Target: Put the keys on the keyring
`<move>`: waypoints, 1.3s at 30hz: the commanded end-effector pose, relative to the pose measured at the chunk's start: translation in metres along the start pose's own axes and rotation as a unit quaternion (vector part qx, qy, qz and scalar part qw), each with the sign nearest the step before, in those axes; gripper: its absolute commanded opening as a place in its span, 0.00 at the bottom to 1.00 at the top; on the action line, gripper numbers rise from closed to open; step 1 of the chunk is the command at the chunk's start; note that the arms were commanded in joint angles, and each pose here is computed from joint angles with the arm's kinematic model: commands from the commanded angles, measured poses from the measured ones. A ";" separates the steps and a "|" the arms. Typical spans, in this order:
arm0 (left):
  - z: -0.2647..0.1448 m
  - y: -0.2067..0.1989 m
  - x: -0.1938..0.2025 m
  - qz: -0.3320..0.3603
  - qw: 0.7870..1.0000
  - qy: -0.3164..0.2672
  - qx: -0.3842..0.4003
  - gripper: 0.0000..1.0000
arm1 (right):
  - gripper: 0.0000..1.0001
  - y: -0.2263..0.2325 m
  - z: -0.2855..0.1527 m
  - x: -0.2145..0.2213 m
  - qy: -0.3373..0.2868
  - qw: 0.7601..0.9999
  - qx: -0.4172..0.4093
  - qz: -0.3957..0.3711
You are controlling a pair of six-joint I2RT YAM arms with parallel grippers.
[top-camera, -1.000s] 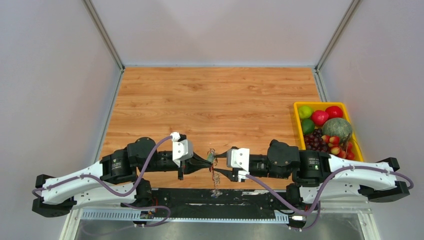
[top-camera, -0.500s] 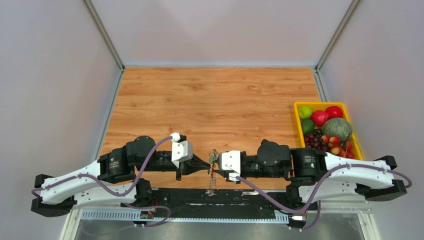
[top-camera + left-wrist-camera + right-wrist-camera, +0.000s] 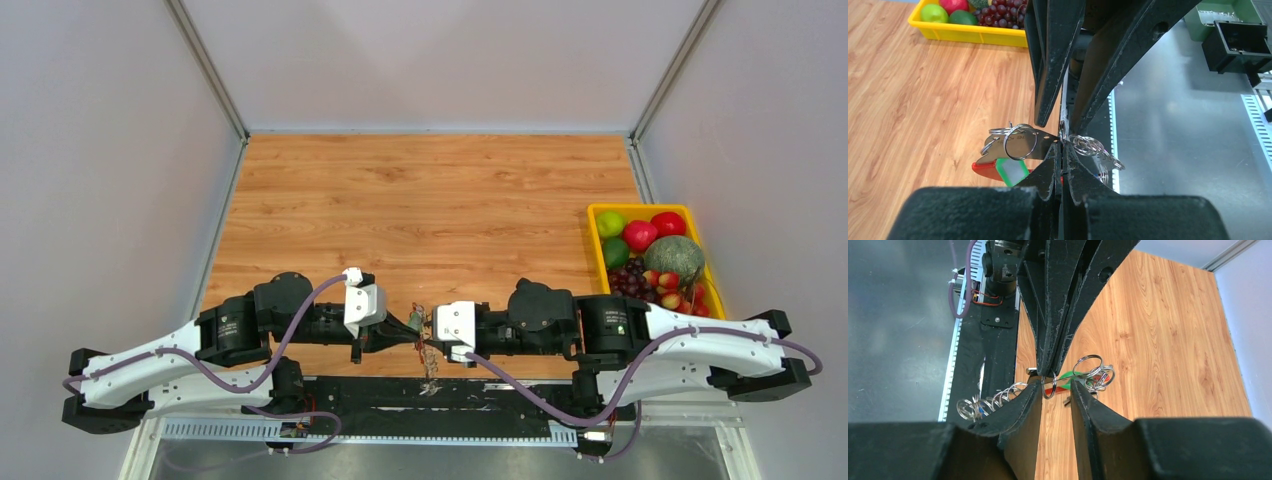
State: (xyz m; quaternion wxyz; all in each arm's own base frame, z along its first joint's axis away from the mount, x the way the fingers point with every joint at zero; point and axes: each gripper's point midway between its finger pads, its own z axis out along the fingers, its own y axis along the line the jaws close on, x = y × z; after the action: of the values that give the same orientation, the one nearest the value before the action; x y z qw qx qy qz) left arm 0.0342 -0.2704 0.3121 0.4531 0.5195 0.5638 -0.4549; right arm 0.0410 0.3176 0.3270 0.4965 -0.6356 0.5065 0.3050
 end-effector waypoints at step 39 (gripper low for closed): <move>-0.006 -0.010 -0.028 0.025 0.998 -0.043 0.026 0.00 | 0.15 -0.002 0.011 -0.005 0.036 0.999 -0.024 -0.012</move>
State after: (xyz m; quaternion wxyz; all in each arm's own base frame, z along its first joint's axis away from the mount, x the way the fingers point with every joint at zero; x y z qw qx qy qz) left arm 0.0297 -0.2679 0.3107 0.4477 0.5304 0.5562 -0.4570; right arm 0.0400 0.3253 0.3038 0.4394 -0.6749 0.5230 0.2791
